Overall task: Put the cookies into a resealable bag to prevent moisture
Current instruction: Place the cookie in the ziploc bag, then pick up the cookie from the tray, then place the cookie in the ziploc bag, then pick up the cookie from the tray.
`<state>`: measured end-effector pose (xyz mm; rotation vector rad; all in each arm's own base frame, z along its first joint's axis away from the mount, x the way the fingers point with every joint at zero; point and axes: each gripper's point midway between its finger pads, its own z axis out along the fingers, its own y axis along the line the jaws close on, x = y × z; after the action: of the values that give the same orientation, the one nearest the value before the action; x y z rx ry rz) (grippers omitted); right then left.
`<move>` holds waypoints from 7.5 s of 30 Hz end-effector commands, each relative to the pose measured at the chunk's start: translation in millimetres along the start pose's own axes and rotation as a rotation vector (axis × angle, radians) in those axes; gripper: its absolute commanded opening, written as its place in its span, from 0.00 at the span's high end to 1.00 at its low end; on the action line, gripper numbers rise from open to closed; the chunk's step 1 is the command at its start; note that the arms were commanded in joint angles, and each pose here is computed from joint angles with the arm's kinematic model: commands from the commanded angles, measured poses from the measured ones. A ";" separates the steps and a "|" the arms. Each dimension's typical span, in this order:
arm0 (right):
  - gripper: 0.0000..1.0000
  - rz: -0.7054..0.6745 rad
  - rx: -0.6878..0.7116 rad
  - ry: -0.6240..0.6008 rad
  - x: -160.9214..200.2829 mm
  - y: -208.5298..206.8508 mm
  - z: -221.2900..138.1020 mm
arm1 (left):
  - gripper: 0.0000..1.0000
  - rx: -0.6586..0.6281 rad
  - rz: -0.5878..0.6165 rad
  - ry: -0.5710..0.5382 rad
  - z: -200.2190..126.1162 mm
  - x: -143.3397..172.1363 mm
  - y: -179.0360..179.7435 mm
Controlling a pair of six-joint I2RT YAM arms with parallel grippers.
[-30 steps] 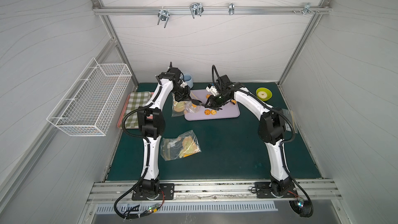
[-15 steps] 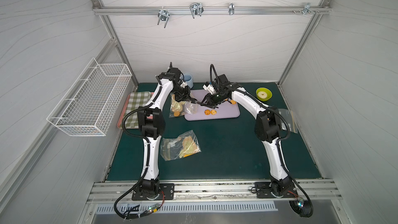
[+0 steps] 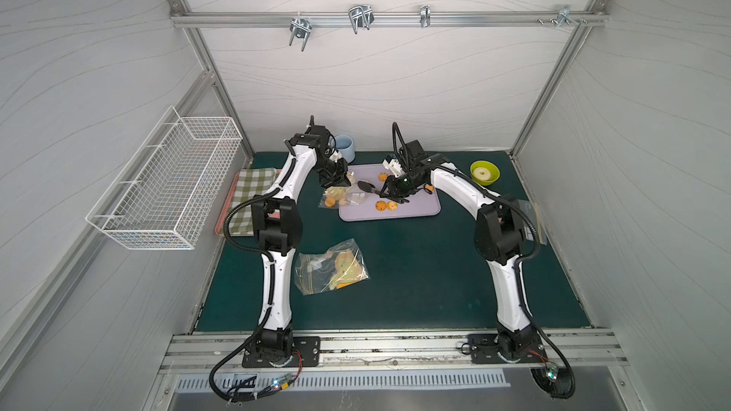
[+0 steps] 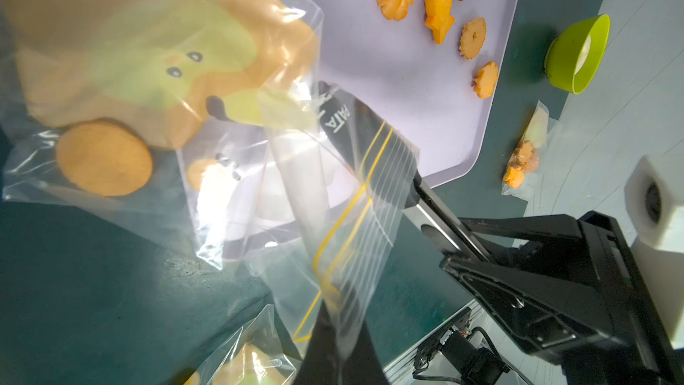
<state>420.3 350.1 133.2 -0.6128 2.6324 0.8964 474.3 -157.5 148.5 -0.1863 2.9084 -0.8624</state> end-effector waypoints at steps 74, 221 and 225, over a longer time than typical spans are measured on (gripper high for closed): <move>0.58 -0.342 0.511 0.130 89.5 -54.2 -52.1 | 1.00 -0.057 -0.070 -0.045 -20.8 -6.2 26.3; 0.60 -0.435 0.387 -0.142 52.7 16.2 -69.2 | 1.00 0.018 -0.086 -0.038 -16.2 -14.3 17.9; 0.60 -0.430 0.290 -0.185 49.6 36.9 -74.0 | 1.00 0.017 -0.086 -0.037 -15.8 -14.2 18.3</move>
<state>351.6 298.7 159.5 -0.9412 2.3652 0.2745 480.6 -133.1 147.3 -0.3333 2.8990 -0.8666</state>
